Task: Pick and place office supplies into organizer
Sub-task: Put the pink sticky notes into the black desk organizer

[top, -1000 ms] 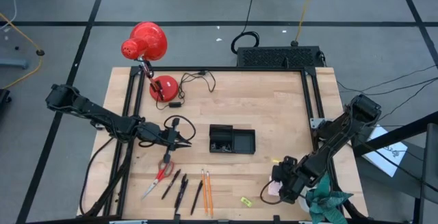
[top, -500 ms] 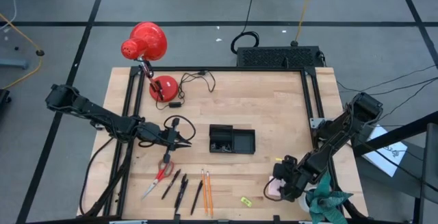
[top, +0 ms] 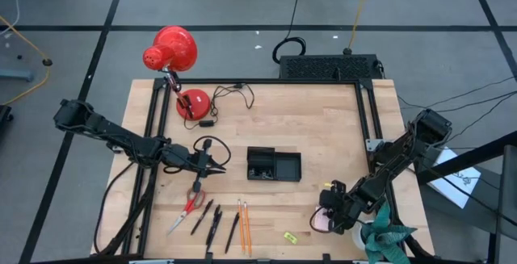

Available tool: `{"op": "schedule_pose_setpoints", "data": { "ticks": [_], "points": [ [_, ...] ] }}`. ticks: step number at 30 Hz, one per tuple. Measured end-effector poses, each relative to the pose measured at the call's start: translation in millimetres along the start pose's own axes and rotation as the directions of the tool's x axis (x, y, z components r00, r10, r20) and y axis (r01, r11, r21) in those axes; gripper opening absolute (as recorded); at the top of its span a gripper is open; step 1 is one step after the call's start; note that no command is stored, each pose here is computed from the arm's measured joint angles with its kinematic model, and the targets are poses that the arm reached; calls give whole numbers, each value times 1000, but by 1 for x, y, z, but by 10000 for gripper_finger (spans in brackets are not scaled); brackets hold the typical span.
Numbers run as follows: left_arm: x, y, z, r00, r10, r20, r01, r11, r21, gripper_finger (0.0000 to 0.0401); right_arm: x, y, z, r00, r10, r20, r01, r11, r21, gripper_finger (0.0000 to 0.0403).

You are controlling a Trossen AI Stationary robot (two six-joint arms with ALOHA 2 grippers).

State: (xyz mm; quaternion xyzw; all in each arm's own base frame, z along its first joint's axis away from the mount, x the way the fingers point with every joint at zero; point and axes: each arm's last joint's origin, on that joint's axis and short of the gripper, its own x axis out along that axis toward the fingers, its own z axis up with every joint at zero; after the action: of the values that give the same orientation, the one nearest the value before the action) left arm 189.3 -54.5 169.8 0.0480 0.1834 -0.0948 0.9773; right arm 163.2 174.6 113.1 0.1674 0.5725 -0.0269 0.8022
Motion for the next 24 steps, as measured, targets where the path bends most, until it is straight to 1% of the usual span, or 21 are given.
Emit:
{"op": "schedule_pose_setpoints", "data": {
  "ticks": [3, 4, 9, 14, 19, 24],
  "points": [
    [0, 0, 0, 1000, 0, 0, 0, 1000, 0, 47, 0, 0, 0, 1000, -1, 0, 1, 1000, 1, 25],
    [0, 0, 0, 1000, 0, 0, 0, 1000, 0, 47, 0, 0, 0, 1000, 3, 2, -3, 1000, 2, 13],
    [0, 0, 0, 1000, 0, 0, 0, 1000, 0, 47, -2, 1, 1, 1000, 22, 1, -22, 1000, 8, 5],
    [0, 0, 0, 1000, 0, 0, 0, 1000, 0, 47, -17, 2, 4, 997, 71, 29, -71, 997, -6, 2],
    [0, 0, 0, 1000, 0, 0, 0, 1000, 0, 47, -37, 7, 13, 985, 105, 137, -100, 994, -47, 1],
    [0, 0, 0, 1000, 0, 1, 0, 1000, 0, 47, -49, 15, 27, 972, 121, 202, -102, 989, -103, 1]
  ]
}}
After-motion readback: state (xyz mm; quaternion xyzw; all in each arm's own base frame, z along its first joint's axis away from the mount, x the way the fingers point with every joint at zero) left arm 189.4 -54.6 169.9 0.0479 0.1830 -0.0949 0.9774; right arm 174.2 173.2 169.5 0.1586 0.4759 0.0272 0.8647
